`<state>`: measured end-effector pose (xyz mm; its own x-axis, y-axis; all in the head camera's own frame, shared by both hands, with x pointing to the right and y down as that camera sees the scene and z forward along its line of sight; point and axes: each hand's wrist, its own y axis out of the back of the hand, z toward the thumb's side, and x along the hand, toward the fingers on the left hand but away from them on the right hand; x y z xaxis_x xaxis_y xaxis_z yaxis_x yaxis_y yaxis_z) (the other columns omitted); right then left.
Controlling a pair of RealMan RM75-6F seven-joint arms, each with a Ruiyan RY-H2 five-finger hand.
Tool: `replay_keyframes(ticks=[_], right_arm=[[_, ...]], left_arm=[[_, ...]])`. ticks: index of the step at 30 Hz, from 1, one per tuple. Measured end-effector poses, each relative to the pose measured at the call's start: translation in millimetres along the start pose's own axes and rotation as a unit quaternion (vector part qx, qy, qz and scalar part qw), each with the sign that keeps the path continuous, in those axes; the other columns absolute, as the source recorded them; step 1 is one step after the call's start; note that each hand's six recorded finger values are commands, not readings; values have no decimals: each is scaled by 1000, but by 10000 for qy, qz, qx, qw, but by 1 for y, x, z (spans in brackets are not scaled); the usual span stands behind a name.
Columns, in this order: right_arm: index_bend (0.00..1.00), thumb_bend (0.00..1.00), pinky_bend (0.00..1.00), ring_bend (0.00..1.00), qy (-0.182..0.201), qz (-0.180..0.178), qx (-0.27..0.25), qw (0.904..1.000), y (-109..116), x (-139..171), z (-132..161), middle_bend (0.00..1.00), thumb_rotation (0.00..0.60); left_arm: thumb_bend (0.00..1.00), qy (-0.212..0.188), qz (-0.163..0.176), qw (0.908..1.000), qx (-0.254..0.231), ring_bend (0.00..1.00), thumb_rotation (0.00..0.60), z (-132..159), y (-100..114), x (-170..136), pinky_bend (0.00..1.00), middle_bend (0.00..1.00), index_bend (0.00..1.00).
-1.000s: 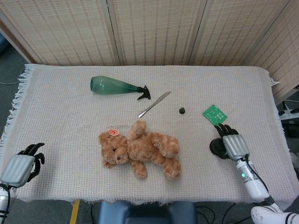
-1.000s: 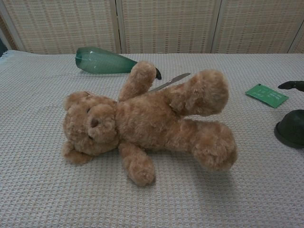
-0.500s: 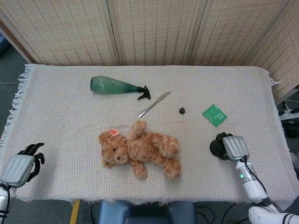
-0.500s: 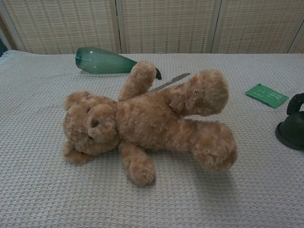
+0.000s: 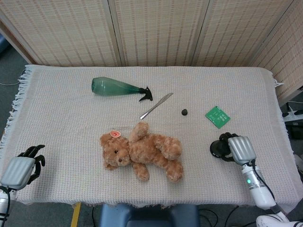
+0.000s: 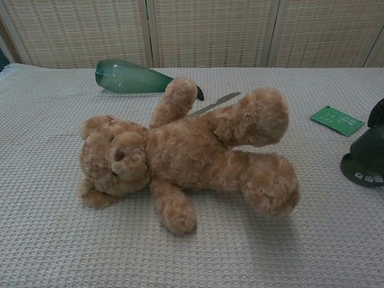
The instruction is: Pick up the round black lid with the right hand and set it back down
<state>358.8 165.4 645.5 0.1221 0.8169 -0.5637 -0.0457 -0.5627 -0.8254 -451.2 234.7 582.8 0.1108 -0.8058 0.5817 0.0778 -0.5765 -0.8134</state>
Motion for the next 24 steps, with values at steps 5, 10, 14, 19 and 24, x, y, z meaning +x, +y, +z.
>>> replay_keyframes(ticks=[5, 10, 14, 19, 24], right_arm=[[484, 91, 598, 462, 0, -211, 44, 9998, 17, 20, -10, 375, 600], [484, 91, 598, 472, -213, 43, 331, 9992, 16, 34, -26, 382, 600], [483, 91, 597, 472, -498, 424, 621, 9959, 8, 43, -41, 381, 600], [461, 91, 597, 464, -655, 702, 781, 9923, -2, 47, -50, 381, 600], [324, 91, 521, 303, -686, 989, 922, 9884, -12, 49, -54, 305, 600]], left_arm=[[764, -3, -10, 10000, 4, 181, 600, 0, 0, 0, 433, 170, 566], [765, 7, -12, 10000, 2, 181, 600, 0, -1, 0, 433, 171, 567], [764, 8, -39, 10000, 5, 181, 600, 0, -2, 1, 433, 170, 567], [765, 5, -26, 10000, -2, 181, 600, 0, -1, 1, 433, 170, 565], [765, 12, -15, 10000, -15, 181, 600, 0, 0, 1, 433, 171, 568]])
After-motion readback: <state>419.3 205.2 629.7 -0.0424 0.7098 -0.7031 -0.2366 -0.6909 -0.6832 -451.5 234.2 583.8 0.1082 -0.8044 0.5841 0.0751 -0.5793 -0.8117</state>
